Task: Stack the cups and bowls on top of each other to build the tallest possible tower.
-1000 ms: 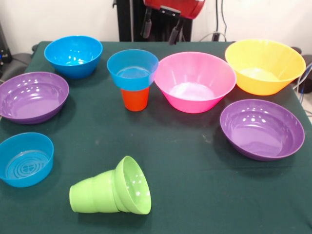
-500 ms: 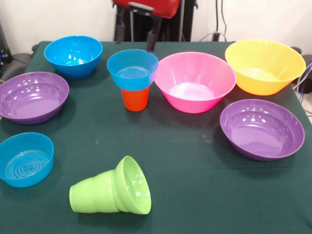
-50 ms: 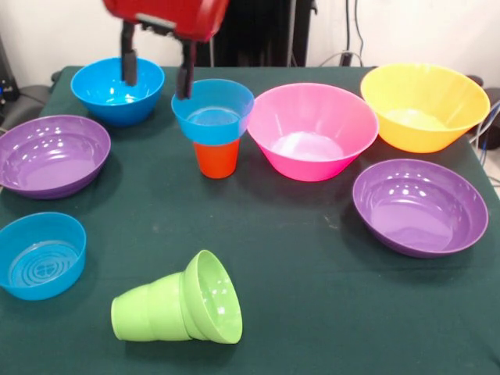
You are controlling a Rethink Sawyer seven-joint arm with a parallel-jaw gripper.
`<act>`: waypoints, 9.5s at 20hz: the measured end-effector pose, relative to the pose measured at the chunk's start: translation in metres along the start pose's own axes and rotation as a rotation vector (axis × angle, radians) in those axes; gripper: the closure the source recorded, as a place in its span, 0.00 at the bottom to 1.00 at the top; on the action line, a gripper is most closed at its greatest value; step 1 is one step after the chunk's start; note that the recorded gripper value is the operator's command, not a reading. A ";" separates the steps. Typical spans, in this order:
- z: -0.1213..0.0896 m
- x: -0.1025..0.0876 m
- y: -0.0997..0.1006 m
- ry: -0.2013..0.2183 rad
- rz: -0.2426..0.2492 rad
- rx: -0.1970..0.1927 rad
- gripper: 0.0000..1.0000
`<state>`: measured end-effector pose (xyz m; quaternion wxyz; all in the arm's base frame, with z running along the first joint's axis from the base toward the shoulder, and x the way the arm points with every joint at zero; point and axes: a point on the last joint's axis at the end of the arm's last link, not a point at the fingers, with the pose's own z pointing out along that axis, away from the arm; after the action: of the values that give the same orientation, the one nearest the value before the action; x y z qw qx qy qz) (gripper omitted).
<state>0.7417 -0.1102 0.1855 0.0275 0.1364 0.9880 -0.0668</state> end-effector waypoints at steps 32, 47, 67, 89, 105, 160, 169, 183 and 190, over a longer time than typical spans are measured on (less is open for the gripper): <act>0.122 -0.065 0.046 -0.119 -0.605 -0.155 0.00; 0.199 -0.078 -0.003 -0.180 -0.534 -0.163 0.00; 0.196 -0.057 0.009 -0.251 -0.547 -0.203 0.00; 0.211 0.017 0.004 -0.036 -0.710 0.008 0.00; 0.183 0.021 -0.019 0.102 -0.651 -0.003 0.00; 0.163 -0.078 0.034 -0.351 -0.421 -0.388 0.00; 0.187 -0.064 0.054 -0.377 -0.446 -0.403 0.00; 0.221 -0.039 0.056 -0.311 -0.586 -0.273 0.00; 0.219 -0.044 0.052 -0.295 -0.625 -0.212 0.00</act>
<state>0.8064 -0.1029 -0.0347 0.1621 -0.1868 0.9689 0.0120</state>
